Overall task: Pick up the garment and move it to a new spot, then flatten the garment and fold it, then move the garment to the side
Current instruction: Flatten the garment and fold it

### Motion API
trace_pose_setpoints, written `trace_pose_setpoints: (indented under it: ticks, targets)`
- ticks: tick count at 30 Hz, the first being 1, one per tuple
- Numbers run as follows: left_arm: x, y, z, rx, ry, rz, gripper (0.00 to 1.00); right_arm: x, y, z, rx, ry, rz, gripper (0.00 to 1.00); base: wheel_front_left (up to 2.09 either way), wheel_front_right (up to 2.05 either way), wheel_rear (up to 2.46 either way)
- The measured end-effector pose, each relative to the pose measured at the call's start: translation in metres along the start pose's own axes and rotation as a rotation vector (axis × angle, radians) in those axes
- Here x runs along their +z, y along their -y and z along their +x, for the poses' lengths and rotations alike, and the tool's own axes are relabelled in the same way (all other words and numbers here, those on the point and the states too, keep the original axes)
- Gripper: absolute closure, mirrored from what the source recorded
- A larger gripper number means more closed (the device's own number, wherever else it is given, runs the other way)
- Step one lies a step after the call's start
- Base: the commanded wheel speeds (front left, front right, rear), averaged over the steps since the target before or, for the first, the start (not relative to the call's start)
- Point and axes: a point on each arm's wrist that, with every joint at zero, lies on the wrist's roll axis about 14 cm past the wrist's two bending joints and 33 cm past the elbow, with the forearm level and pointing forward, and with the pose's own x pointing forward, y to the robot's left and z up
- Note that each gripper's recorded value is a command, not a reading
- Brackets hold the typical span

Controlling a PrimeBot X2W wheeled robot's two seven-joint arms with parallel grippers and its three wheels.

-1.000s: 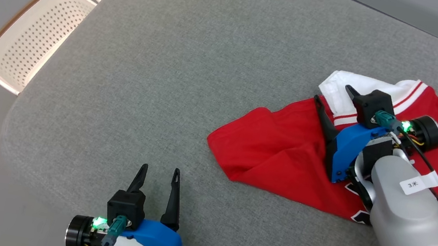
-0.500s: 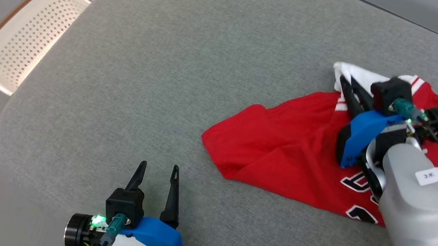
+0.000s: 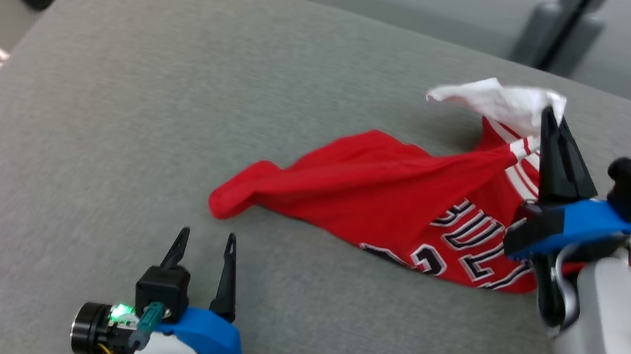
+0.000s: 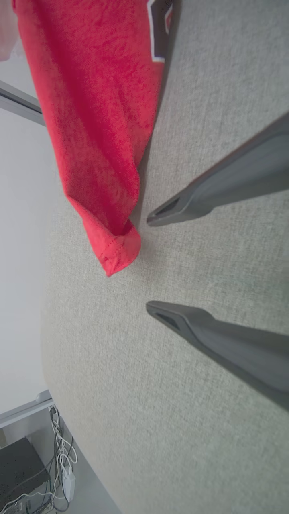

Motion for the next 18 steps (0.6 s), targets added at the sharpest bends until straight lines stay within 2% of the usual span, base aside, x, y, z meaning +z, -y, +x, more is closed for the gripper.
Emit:
trace_pose_setpoints:
  ticks: [8,9,11,13,14,15,18]
  targets:
    - [-0.003,0.034,0.005,-0.115,-0.005,0.021,0.00,-0.025,0.056,-0.111,-0.241,-0.065,0.066,1.00,0.00,0.00,0.00]
    - [-0.004,0.038,0.005,-0.129,-0.007,0.024,0.00,-0.030,0.061,-0.125,-0.272,-0.080,0.073,0.97,0.00,0.00,0.00]
    - [-0.003,0.044,0.005,-0.150,-0.004,0.027,0.00,-0.040,0.071,-0.155,-0.331,-0.110,0.085,0.84,0.00,0.00,0.00]
    - [-0.001,0.050,0.006,-0.168,0.004,0.027,0.00,-0.051,0.079,-0.181,-0.382,-0.144,0.097,0.49,0.00,0.00,0.00]
    - [0.000,0.054,0.005,-0.180,0.007,0.029,0.00,-0.056,0.081,-0.194,-0.402,-0.162,0.100,0.17,0.00,0.00,0.00]
    - [0.000,0.057,0.004,-0.191,0.006,0.032,0.00,-0.061,0.082,-0.204,-0.418,-0.178,0.103,0.00,0.00,0.00,0.00]
    - [0.002,0.062,0.003,-0.207,0.012,0.036,0.00,-0.059,0.088,-0.221,-0.461,-0.170,0.118,0.00,0.00,0.00,0.00]
